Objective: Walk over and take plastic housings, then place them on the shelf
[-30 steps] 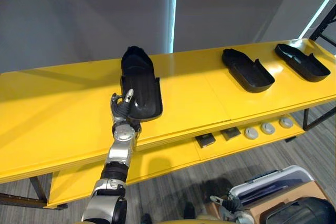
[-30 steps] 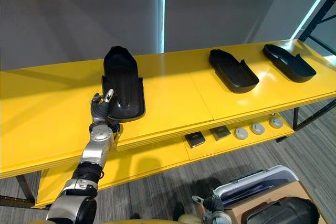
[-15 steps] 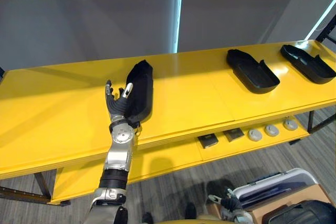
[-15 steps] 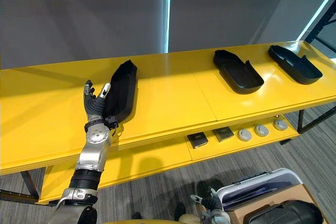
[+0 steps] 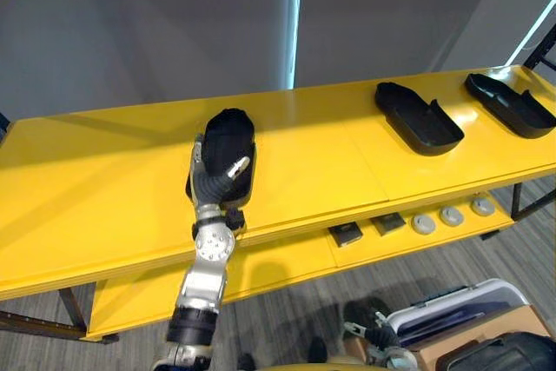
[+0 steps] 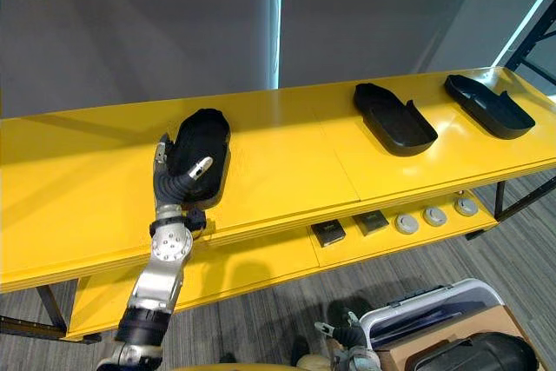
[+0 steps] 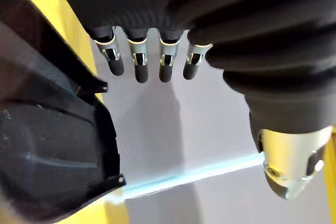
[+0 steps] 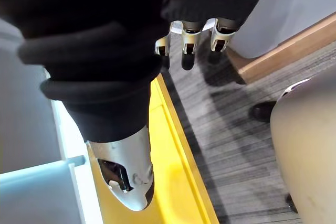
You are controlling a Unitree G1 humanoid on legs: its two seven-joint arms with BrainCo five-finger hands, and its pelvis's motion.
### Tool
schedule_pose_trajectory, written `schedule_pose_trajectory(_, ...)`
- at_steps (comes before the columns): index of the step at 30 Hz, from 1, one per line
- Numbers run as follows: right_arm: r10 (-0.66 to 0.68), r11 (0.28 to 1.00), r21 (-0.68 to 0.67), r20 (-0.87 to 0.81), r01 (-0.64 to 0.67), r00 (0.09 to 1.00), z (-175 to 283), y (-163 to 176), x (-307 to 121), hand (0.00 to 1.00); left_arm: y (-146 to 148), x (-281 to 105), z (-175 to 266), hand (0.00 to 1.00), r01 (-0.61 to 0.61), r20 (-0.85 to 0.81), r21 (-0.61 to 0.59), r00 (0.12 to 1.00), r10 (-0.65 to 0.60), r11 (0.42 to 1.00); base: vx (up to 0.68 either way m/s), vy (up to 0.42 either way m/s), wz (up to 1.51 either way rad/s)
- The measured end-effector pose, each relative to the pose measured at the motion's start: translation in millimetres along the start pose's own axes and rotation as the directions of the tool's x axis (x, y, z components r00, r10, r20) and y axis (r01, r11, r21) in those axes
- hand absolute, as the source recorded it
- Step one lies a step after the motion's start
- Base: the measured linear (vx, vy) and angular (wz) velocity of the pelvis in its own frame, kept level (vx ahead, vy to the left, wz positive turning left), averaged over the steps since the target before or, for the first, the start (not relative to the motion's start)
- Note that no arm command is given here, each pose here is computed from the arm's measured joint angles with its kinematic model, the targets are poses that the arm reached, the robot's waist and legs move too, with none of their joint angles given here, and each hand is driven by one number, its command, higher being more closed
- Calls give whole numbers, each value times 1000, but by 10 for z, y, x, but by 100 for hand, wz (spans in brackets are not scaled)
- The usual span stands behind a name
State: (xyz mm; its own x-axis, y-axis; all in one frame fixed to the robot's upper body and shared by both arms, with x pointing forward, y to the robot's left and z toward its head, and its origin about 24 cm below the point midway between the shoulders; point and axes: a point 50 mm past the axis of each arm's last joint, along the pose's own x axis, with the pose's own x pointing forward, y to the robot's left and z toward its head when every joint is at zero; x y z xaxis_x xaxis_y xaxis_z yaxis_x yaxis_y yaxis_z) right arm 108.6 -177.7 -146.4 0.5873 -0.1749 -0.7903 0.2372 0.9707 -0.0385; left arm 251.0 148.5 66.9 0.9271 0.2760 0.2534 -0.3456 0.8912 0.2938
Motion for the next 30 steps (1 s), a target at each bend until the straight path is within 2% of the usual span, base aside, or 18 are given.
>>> schedule_pose_trajectory(6,-6,1000,1,-3,6,1000,-48,-19,-25,0,48,-311,-174,100,49,-62,58,997,-46,997,0,0,0)
schedule_pose_trajectory(12,-5,1000,1,-10,5,1000,-77,-17,-37,0,68,-475,-293,100,83,-131,62,989,-74,995,0,0,1)
schedule_pose_trajectory(18,8,1000,-15,-11,-8,1000,-81,12,-40,0,31,-480,-295,100,100,-135,58,987,-91,993,0,0,0)
schedule_pose_trajectory(30,11,1000,-16,-8,-11,1000,-67,17,-33,0,-139,-187,-368,100,167,-114,164,982,-149,972,1,0,-3)
